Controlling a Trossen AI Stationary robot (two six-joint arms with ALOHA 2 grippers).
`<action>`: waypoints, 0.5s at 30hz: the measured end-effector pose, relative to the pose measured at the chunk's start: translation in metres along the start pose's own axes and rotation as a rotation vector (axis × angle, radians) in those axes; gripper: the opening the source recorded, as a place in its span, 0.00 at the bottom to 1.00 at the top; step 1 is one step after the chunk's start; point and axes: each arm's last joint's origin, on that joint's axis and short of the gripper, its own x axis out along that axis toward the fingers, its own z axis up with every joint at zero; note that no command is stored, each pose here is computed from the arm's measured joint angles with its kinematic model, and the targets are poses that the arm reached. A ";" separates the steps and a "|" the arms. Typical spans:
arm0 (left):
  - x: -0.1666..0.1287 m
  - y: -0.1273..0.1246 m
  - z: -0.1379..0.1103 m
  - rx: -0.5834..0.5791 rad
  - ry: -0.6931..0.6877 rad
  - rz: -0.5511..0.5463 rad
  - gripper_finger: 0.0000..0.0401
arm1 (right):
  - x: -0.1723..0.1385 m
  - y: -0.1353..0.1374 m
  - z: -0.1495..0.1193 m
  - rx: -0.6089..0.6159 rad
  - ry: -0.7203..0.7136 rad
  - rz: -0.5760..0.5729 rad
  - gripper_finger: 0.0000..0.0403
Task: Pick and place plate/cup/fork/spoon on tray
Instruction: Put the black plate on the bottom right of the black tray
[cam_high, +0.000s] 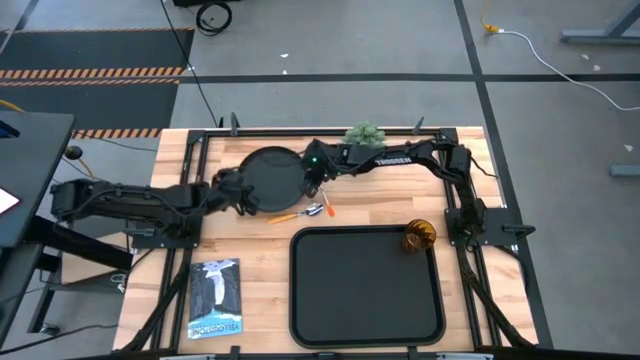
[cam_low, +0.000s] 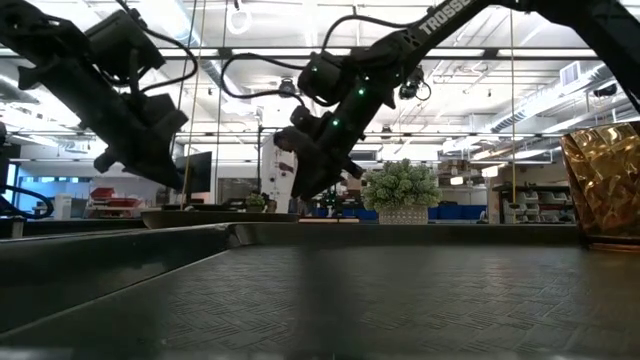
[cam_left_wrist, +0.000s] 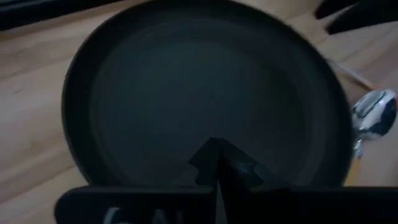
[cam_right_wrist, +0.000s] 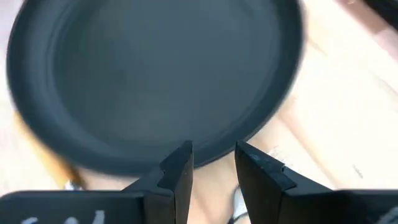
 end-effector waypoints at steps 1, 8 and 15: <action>-0.001 -0.001 0.000 -0.003 -0.007 -0.003 0.03 | 0.000 -0.002 0.001 0.017 -0.005 0.001 0.31; -0.002 -0.007 0.003 -0.036 -0.054 -0.044 0.05 | 0.007 -0.020 0.008 0.067 -0.055 -0.005 0.31; -0.002 -0.008 0.007 -0.057 -0.092 -0.055 0.04 | 0.006 -0.034 0.018 0.093 -0.090 0.029 0.31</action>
